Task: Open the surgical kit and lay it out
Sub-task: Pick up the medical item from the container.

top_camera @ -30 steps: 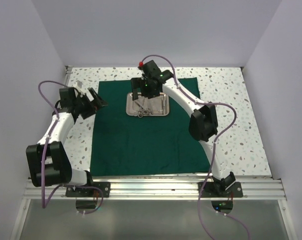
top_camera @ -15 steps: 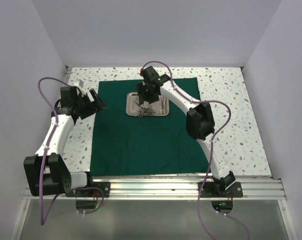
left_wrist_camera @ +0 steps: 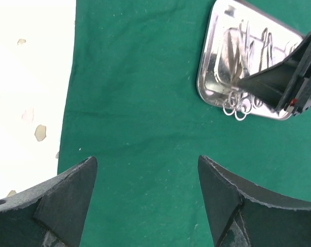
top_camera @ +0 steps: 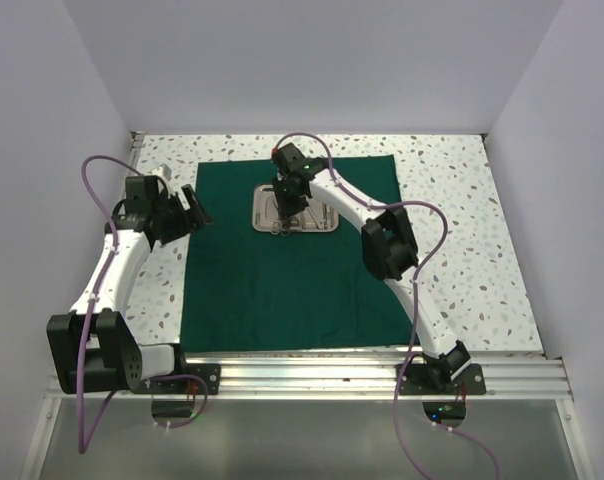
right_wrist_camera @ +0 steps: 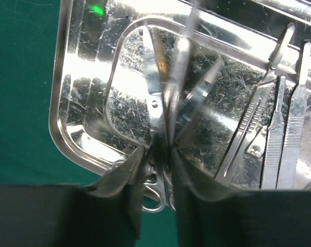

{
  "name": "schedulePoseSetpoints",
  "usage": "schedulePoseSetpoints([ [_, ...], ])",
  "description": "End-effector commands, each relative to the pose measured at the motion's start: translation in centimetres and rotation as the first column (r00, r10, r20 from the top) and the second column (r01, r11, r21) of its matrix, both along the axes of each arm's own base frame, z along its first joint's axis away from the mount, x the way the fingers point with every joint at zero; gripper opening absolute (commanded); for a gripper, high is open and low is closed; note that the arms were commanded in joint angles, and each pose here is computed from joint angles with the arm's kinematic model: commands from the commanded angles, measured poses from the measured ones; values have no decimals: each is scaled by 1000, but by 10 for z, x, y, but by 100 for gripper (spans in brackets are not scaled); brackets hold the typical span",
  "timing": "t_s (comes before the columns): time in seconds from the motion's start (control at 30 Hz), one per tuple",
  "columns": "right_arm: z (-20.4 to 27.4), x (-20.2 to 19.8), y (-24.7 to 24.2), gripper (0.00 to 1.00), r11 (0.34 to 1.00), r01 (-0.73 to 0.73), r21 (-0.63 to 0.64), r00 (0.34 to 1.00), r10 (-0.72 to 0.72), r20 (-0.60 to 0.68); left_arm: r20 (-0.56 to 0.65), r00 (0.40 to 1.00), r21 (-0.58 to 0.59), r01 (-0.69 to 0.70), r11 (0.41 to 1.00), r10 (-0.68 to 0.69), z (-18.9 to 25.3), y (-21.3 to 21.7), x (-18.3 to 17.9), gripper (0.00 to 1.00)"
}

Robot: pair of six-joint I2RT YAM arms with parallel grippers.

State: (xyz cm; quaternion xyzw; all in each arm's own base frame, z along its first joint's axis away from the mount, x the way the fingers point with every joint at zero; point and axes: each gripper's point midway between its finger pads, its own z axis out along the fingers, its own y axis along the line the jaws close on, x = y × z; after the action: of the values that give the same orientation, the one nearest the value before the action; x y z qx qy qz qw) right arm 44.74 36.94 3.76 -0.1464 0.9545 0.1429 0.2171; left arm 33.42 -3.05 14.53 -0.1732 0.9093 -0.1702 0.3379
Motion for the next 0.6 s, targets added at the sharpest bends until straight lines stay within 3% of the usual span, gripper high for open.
schedulePoseSetpoints([
  [0.0, 5, 9, 4, 25, 1000, 14, 1, 999, -14, 36, 29, 999, 55, 21, 998, -22, 11, 1, 1, 82],
  [0.1, 10, 11, 2, 13, 1000, 25, 0, 999, -25, 45, 26, 999, 70, 32, 997, -34, 10, -1, 0, 82],
  [0.43, 67, 22, 8, 7, 998, 18, 52, 990, -25, 142, 24, 998, 70, 51, 996, -53, 4, -7, 3, 82],
  [0.57, 93, 23, 8, 0, 997, 21, 81, 983, -35, 179, 17, 998, 70, 52, 996, -54, 1, -8, 2, 81],
])
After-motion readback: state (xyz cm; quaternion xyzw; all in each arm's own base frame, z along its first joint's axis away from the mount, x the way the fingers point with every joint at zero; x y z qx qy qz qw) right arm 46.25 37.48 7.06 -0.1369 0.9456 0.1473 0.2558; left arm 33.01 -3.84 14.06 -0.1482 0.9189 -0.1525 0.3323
